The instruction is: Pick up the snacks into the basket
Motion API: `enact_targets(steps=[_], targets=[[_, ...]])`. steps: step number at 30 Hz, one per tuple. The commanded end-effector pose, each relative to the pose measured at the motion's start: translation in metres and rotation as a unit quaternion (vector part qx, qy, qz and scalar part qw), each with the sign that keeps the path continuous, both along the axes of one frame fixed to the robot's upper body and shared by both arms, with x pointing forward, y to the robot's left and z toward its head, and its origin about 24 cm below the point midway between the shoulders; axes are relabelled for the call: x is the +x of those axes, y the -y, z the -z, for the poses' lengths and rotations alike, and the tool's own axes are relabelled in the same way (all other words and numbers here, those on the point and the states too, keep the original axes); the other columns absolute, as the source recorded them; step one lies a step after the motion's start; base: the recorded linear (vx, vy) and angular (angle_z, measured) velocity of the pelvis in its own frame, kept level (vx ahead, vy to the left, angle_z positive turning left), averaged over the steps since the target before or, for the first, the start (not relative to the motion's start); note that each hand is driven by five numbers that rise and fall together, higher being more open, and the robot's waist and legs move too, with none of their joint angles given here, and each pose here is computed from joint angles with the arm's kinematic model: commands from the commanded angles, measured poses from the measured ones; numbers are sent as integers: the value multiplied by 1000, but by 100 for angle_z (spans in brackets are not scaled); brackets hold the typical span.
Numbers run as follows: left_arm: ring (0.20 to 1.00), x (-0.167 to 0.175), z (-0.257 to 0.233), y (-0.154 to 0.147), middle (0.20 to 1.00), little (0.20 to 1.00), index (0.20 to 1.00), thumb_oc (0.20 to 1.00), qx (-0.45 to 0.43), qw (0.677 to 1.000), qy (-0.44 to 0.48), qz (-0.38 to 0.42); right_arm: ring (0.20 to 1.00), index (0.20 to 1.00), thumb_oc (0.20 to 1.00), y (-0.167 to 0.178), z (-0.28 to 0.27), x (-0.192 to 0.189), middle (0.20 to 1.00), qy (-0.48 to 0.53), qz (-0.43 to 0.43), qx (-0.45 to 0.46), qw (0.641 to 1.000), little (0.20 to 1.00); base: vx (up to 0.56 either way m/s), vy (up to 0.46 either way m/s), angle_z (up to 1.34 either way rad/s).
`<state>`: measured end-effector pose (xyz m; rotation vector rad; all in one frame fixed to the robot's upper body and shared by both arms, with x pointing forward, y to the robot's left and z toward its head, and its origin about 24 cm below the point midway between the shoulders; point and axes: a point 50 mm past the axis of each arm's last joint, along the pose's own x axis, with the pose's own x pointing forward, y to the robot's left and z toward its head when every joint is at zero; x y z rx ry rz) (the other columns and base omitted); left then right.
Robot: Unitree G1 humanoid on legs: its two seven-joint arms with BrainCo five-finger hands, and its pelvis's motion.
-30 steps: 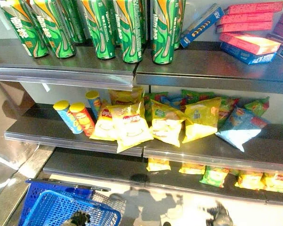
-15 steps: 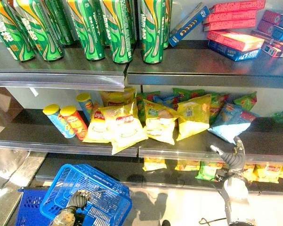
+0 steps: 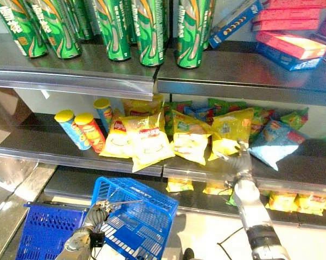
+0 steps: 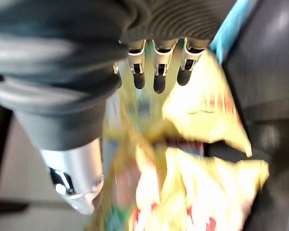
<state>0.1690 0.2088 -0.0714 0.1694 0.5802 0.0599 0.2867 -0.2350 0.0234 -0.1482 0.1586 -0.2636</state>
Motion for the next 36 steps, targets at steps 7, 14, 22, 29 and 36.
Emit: enact_targets(steps=[7, 14, 22, 29, 36], targets=[[200, 42, -76, 1, 200, 200, 200, 200, -3, 981, 181, 72, 1000, 1000, 1000, -23, -32, 55, 1000, 23, -24, 54, 998, 1000, -60, -3, 33], [200, 49, -85, 8, 200, 200, 200, 200, -6, 975, 201, 91, 1000, 1000, 1000, -19, -45, 64, 1000, 41, -4, 56, 998, 1000, -71, 5, 36], [200, 54, -90, 14, 200, 200, 200, 200, -4, 972, 211, 101, 1000, 1000, 1000, -6, -55, 71, 1000, 46, 31, 55, 997, 1000, -13, 15, 24], [200, 54, -93, 15, 200, 200, 200, 200, -7, 971, 218, 98, 1000, 1000, 1000, -1, -59, 81, 1000, 32, 55, 50, 997, 1000, -5, 11, 9], [200, 54, -96, 18, 200, 200, 200, 200, -9, 969, 226, 96, 1000, 1000, 1000, 6, -56, 87, 1000, -2, 90, 45, 995, 1000, 0, 0, 0]])
